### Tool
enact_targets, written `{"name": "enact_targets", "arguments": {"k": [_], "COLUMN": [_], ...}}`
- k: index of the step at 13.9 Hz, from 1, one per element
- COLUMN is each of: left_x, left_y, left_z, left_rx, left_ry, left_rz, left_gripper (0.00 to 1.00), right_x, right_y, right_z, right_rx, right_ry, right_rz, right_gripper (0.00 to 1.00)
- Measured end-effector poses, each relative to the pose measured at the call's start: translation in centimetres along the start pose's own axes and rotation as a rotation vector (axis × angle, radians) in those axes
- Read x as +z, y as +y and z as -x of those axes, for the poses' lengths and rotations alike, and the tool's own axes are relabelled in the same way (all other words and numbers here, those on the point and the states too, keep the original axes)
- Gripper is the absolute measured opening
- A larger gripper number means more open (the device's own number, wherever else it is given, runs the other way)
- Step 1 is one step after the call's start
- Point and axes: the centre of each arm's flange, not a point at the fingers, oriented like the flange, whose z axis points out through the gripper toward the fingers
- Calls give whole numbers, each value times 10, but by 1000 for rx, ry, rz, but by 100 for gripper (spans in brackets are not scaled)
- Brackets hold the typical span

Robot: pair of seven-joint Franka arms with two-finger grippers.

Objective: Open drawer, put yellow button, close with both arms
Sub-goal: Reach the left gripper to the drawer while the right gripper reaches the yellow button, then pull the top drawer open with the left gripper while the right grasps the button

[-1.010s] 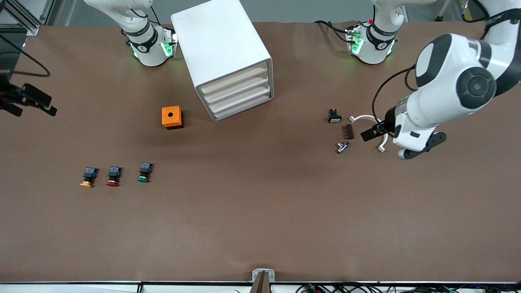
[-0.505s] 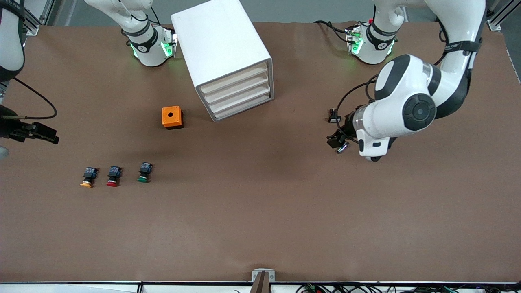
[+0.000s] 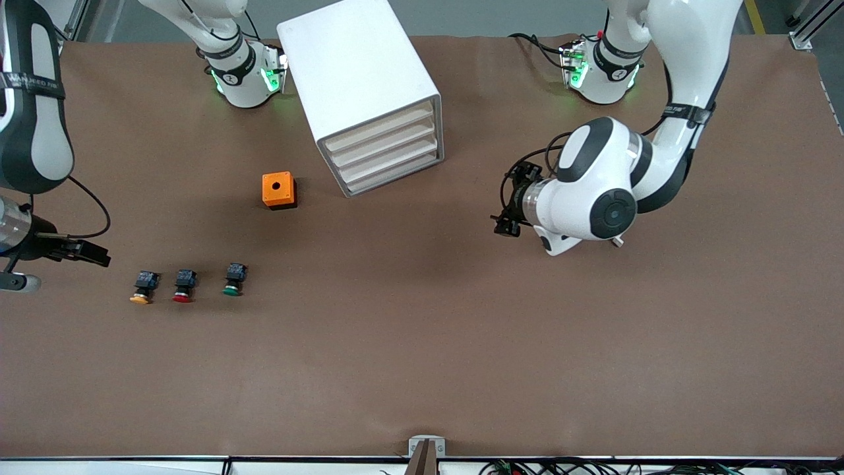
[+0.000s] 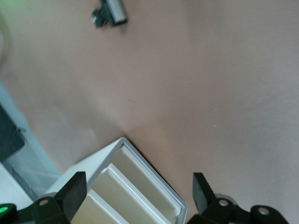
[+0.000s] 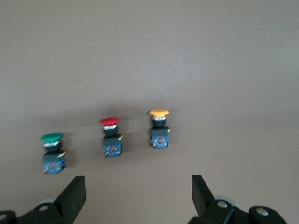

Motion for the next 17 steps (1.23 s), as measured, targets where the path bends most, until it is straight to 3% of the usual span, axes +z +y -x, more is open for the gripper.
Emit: {"name": "enact_targets", "arguments": {"k": [2,6,13,16,17], "left_x": [21,50,82,102,108], "left_y": [4,7,12,8,4], "left_z": [14,40,60,76,86], "left_rx": [-95,-280,-556,-613,-630], "left_ry": [-13,-114,-274,-268,-257], "left_rz": [-37,-128,-303,-354,-367], "left_gripper": [100,100,100,96,87], "right_x": [38,97,155,172,178], "right_y": [15,26,38,37,36], "right_z": [6,6,10,17,21], "right_rx": [24,13,-16,-8,-15], "right_ry": [29,50,43,60,73], "right_rz": [2,6,-8,-27,-25], "right_gripper": [100,100,100,100,100]}}
